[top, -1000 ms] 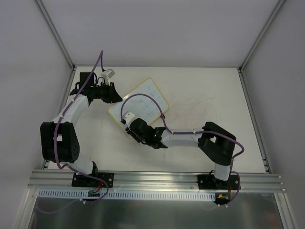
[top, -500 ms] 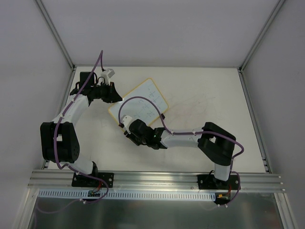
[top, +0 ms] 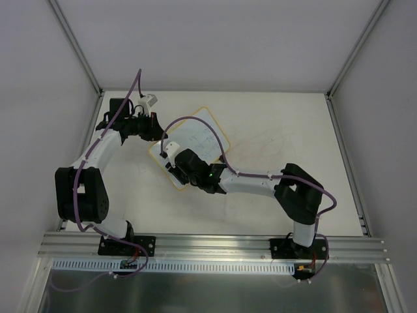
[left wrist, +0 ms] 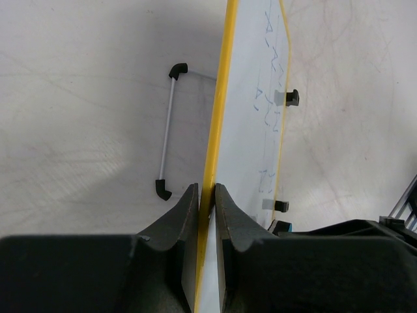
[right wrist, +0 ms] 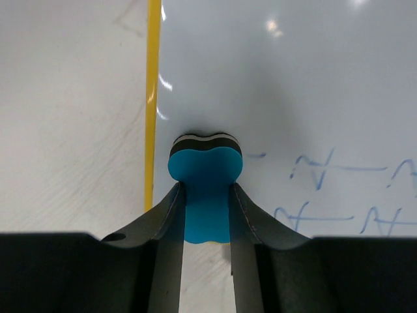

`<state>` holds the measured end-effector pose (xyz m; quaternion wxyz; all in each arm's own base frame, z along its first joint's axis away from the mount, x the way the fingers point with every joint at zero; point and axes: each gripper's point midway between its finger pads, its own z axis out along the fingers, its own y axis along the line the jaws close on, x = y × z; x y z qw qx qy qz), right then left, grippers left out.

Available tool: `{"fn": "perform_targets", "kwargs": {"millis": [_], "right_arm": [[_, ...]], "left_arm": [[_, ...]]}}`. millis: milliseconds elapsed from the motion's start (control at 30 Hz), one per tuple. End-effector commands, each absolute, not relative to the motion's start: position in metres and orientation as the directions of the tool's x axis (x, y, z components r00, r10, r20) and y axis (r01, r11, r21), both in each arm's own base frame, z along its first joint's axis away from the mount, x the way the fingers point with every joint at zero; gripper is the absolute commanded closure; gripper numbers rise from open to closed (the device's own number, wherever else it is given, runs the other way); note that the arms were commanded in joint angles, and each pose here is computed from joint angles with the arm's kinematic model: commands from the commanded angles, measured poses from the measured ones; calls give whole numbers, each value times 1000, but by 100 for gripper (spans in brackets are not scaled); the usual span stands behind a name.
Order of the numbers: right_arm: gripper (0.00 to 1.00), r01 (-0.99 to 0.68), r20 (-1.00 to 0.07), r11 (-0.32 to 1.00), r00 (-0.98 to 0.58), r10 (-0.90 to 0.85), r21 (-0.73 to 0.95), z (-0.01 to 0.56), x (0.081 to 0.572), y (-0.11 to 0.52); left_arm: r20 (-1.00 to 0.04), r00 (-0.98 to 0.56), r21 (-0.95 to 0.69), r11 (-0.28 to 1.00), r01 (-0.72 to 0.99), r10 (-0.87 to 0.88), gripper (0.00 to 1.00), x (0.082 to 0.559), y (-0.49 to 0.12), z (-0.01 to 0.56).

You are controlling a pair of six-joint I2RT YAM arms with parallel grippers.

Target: Erase the whiteboard

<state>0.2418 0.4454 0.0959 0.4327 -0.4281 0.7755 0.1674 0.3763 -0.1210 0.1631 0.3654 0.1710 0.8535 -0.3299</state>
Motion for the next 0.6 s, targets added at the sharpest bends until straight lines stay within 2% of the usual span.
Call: {"fn": "perform_targets", "kwargs": {"millis": [0, 267, 433, 567], "right_arm": [[100, -793, -896, 599, -178, -408, -115, 150, 262, 472], [99, -808, -886, 579, -184, -425, -110, 127, 266, 490], [99, -803, -853, 588, -238, -465, -96, 92, 255, 469], [100, -761, -830, 644, -306, -465, -80, 70, 256, 441]], "left_arm": [[-757, -650, -387, 754, 531, 69, 100, 378, -116, 172], [-754, -653, -387, 758, 525, 67, 100, 378, -114, 170], [-753, -655, -388, 758, 524, 67, 100, 379, -114, 170], [-751, -657, -395, 753, 527, 67, 100, 379, -116, 170]]}}
